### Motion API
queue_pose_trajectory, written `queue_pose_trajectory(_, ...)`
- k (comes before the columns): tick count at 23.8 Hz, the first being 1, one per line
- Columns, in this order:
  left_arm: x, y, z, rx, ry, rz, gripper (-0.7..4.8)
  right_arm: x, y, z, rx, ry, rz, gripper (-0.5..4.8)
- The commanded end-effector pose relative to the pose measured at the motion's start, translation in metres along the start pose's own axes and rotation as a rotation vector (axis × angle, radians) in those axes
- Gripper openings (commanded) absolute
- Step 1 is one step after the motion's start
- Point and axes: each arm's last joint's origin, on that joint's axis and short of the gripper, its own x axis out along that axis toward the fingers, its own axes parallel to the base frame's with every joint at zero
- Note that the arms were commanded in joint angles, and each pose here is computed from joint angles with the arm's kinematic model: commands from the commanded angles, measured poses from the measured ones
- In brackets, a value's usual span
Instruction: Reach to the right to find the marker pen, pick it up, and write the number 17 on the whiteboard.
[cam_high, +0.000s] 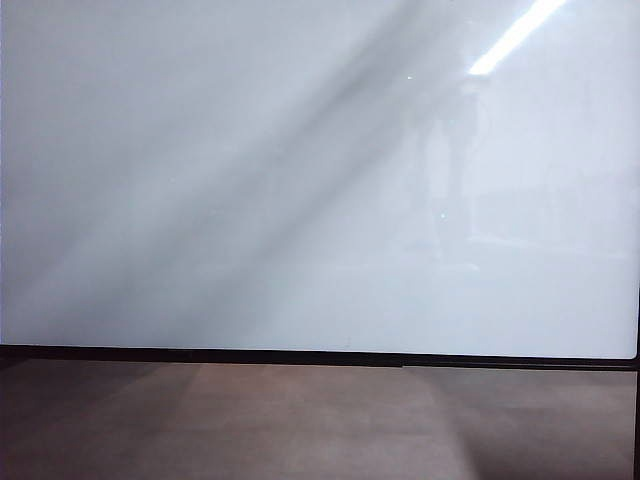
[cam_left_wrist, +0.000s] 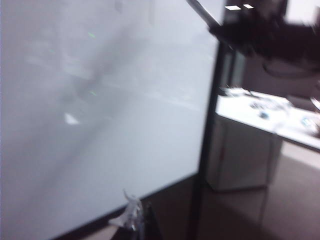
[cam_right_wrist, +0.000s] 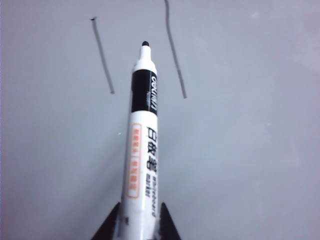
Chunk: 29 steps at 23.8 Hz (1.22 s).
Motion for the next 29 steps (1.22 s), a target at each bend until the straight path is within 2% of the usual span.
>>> queue_pose_trajectory(1,0.001,0.000,-0.019,-0.004,0.037,-0.014,-0.05,-0.004,0.004,0.005,0.012,0.003,0.078,-0.05)
queue_pose_trajectory(5,-0.005,0.002,-0.052,-0.003,0.067,0.016,-0.05,-0.005,0.013,0.003,0.035,0.017,0.134,-0.05)
queue_pose_trajectory(9,-0.017,0.011,-0.085,0.004,0.108,0.104,-0.05,-0.006,0.027,-0.001,0.045,0.032,0.189,-0.05)
queue_pose_trajectory(11,-0.023,0.017,-0.087,0.009,0.126,0.164,-0.05,-0.007,0.034,-0.003,0.050,0.040,0.216,-0.05)
queue_pose_trajectory(15,-0.030,0.026,-0.078,0.040,0.034,0.247,-0.05,-0.010,0.051,-0.007,0.059,0.057,0.281,-0.04)
queue_pose_trajectory(20,-0.037,0.042,-0.083,0.045,0.097,0.379,-0.05,-0.007,0.073,-0.020,0.075,0.085,0.344,-0.05)
queue_pose_trajectory(26,-0.047,0.057,-0.079,0.077,0.077,0.569,-0.05,-0.002,0.090,-0.034,0.085,0.101,0.399,-0.05)
queue_pose_trajectory(29,-0.050,0.061,-0.078,0.087,0.070,0.609,-0.05,-0.001,0.095,-0.038,0.087,0.106,0.414,-0.04)
